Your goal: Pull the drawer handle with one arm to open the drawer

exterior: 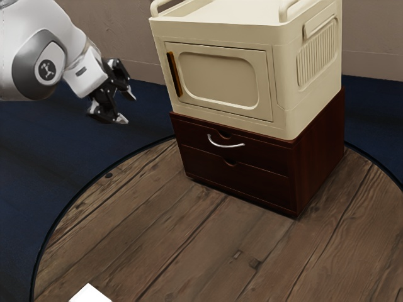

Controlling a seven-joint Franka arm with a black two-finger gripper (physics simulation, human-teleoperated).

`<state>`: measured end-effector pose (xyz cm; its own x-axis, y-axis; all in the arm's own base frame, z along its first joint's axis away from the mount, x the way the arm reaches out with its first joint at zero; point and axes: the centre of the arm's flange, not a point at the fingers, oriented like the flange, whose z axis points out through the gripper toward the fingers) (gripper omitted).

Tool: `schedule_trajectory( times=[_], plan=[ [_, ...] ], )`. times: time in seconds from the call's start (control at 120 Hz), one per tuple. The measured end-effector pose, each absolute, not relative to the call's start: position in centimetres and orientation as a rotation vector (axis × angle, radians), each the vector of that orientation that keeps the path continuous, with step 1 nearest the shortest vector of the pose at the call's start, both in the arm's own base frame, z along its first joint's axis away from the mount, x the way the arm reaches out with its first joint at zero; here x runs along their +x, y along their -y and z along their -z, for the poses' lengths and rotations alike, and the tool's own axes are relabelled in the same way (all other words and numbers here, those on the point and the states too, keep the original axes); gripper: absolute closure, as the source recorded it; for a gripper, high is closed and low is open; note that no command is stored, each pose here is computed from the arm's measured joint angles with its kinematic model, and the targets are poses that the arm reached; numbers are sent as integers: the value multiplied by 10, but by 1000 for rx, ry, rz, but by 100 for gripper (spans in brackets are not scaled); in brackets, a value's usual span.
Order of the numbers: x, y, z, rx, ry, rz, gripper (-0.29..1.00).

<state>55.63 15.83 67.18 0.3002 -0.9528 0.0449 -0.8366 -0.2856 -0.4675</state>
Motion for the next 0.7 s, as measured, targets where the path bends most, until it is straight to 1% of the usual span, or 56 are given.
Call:
schedule_trajectory(
  times=[0.125,0.2,0.333,0.475,0.7],
  plan=[
    [569,-105,-673,-2104,-1761,496,33],
    [572,-88,-673,-2056,-1819,508,33],
    [572,-94,-670,-2045,-1843,527,34],
    [574,-102,-663,-2086,-1839,595,34],
    [590,-87,-647,-2096,-1852,640,33]
  ],
)
